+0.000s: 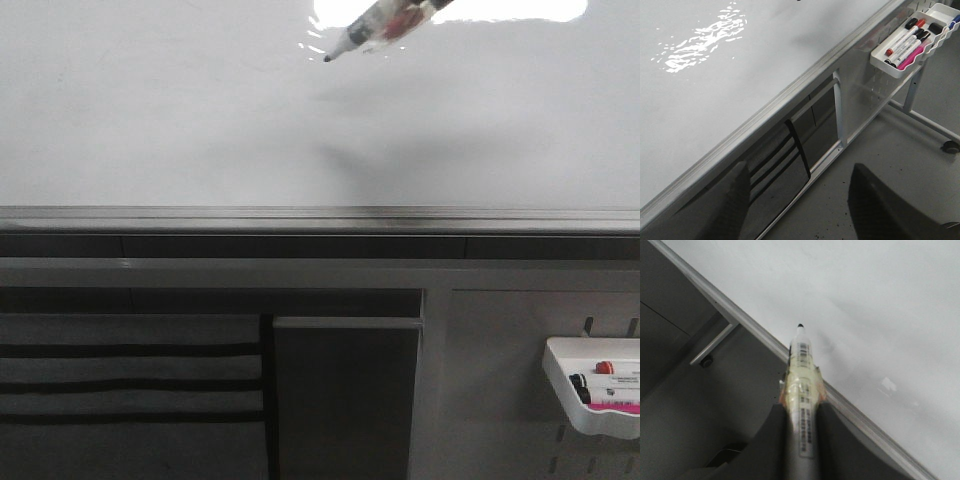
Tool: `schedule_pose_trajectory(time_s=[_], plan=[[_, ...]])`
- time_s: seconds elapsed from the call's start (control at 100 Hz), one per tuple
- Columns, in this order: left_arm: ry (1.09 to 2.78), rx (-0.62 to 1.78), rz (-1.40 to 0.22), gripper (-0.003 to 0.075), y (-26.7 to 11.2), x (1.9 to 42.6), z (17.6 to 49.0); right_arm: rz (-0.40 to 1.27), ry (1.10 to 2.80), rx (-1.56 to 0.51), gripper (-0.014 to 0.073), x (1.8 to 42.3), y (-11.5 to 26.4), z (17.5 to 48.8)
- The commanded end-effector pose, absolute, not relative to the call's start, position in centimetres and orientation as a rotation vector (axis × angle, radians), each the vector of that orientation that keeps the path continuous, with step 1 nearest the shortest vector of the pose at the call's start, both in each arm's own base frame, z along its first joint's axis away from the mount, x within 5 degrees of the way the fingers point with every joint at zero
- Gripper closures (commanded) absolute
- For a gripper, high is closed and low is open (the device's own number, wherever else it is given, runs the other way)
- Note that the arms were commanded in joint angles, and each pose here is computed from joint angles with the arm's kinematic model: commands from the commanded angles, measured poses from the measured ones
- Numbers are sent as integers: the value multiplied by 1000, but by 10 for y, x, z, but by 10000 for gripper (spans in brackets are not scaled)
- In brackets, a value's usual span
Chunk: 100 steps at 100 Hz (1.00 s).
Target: Write number 3 on whiteboard
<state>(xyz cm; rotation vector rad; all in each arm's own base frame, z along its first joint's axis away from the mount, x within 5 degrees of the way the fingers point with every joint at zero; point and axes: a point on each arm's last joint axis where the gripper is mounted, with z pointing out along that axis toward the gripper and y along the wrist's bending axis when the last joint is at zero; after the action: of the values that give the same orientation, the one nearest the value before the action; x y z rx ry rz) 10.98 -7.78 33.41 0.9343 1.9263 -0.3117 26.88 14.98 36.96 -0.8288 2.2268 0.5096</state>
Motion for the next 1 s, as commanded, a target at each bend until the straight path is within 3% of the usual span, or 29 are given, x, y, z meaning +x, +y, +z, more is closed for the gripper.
schedule_pose_trajectory(time_s=[0.0,0.34,0.5,0.7,0.83,0.99], plan=[[1858,862,-333,318,-78,111,348,490,2096,-775,628,275,151,389],[1858,862,-333,318,-78,111,348,382,2095,-771,628,301,155,369],[1858,862,-333,318,-78,111,348,327,2146,-728,628,303,136,370],[1858,862,-333,318,-78,111,348,359,2203,-736,628,297,145,339],[1858,862,-333,318,-78,111,348,361,2152,-735,628,299,155,338],[1858,862,-333,318,-78,111,348,362,2251,-761,628,288,141,335]])
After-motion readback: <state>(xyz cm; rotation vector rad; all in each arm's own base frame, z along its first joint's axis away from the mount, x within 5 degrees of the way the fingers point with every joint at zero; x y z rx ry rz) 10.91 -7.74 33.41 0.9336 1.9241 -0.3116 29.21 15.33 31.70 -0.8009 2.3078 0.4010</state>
